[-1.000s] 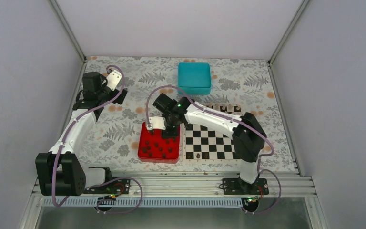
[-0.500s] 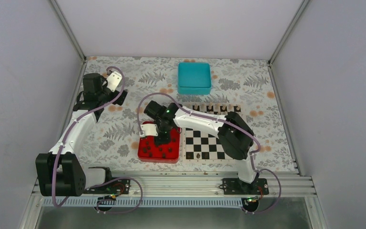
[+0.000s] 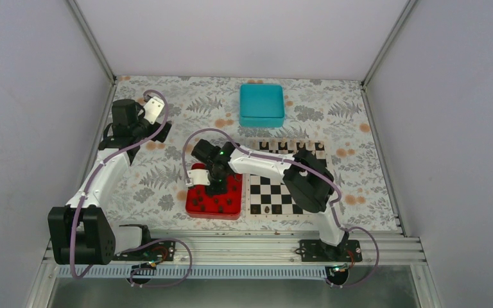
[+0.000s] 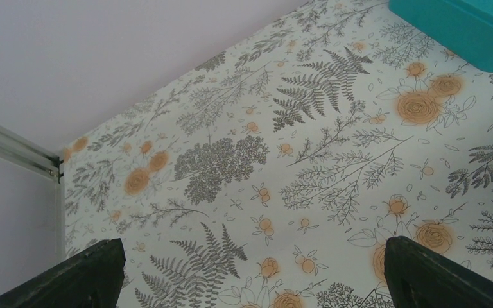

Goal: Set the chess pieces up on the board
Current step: Pick up the chess piece from the storage box, then place the chess piece on the chessboard.

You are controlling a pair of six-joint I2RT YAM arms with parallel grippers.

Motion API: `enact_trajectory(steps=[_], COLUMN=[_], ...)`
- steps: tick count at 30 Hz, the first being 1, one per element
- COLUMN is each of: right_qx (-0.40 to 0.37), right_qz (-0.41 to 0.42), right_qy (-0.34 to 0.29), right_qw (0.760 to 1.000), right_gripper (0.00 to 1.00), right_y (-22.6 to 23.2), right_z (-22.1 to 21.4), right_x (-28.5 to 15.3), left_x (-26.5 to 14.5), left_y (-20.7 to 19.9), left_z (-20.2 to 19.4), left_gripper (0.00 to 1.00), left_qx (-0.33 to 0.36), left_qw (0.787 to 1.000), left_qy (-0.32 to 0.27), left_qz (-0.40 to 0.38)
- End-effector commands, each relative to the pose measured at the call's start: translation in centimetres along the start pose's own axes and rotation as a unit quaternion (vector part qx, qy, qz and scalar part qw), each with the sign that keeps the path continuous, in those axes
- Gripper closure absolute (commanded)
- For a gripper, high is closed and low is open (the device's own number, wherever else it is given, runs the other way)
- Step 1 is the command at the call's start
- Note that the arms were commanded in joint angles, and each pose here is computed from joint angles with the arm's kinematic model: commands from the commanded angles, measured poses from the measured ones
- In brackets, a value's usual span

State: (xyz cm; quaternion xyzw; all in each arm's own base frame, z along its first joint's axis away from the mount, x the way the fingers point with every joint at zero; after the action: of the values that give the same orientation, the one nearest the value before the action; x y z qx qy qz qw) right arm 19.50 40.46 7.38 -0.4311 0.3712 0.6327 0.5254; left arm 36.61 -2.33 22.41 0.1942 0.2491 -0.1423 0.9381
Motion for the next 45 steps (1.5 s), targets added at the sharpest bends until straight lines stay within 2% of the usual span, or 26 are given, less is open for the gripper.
enact_trajectory(steps=[1, 3, 9, 13, 18, 21, 24, 28, 33, 39, 45], right_qx=[0.001, 0.002, 0.001, 0.001, 0.016, 0.039, 0.08, 0.132, 0.176, 0.197, 0.19], right_qz=[0.002, -0.001, -0.008, -0.036, -0.084, -0.109, -0.141, -0.166, -0.182, -0.169, -0.134], right_qy=[-0.005, 0.0, -0.014, -0.036, -0.064, -0.066, -0.065, -0.043, -0.012, 0.02, 0.035], right_qw=[1.0, 1.0, 1.0, 0.999, 0.994, 0.991, 0.985, 0.976, 0.967, 0.966, 0.972], right_gripper=[0.76, 0.83, 0.95, 0.96, 0.96, 0.96, 0.96, 0.96, 0.96, 0.96, 0.96], right_y=[0.0, 0.0, 0.4, 0.1, -0.7, -1.0, -1.5, -1.0, 1.1, 4.1, 6.9], right_z=[0.3, 0.1, 0.5, 1.2, 1.0, -1.7, -6.3, -13.4, -21.3, -25.9, -27.4], right_x=[0.7, 0.6, -1.1, -4.3, -10.5, -13.8, -16.6, -18.3, -18.3, -16.6, -13.8], left_x=[-0.4, -0.4, -0.4, -0.4, -0.3, -0.4, -0.5, -0.4, -0.4, -0.4, -0.3], left_y=[0.2, 0.2, 0.3, 0.3, 0.4, 0.5, 0.4, 0.4, 0.5, 0.5, 0.5], left_z=[0.2, 0.1, 0.1, 0.1, 0.1, 0.2, 0.2, 0.2, 0.2, 0.1, 0.3], left_gripper=[0.0, 0.0, 0.0, 0.0, 0.0, 0.0, 0.0, 0.0, 0.0, 0.0, 0.0], left_qx=[0.003, 0.002, 0.002, 0.002, 0.002, 0.002, 0.003, 0.002, 0.002, 0.002, 0.001], left_qw=[1.0, 1.0, 1.0, 1.0, 1.0, 1.0, 1.0, 1.0, 1.0, 1.0, 1.0], left_qy=[-0.01, -0.009, -0.009, -0.009, -0.008, -0.01, -0.011, -0.011, -0.009, -0.007, -0.009], left_qz=[0.008, 0.009, 0.011, 0.012, 0.014, 0.016, 0.016, 0.015, 0.016, 0.019, 0.014])
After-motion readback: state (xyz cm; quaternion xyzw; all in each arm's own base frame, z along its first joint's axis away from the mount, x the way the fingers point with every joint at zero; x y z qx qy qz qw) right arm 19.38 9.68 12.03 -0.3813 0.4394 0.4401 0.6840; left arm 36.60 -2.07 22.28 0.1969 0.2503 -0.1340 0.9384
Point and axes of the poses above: each gripper's point midway between its finger pads, its own x axis out along the fingers, its own y axis along the line the jaws close on, z = x × y, the point moved 3 cm from there along -x, back along the fingers
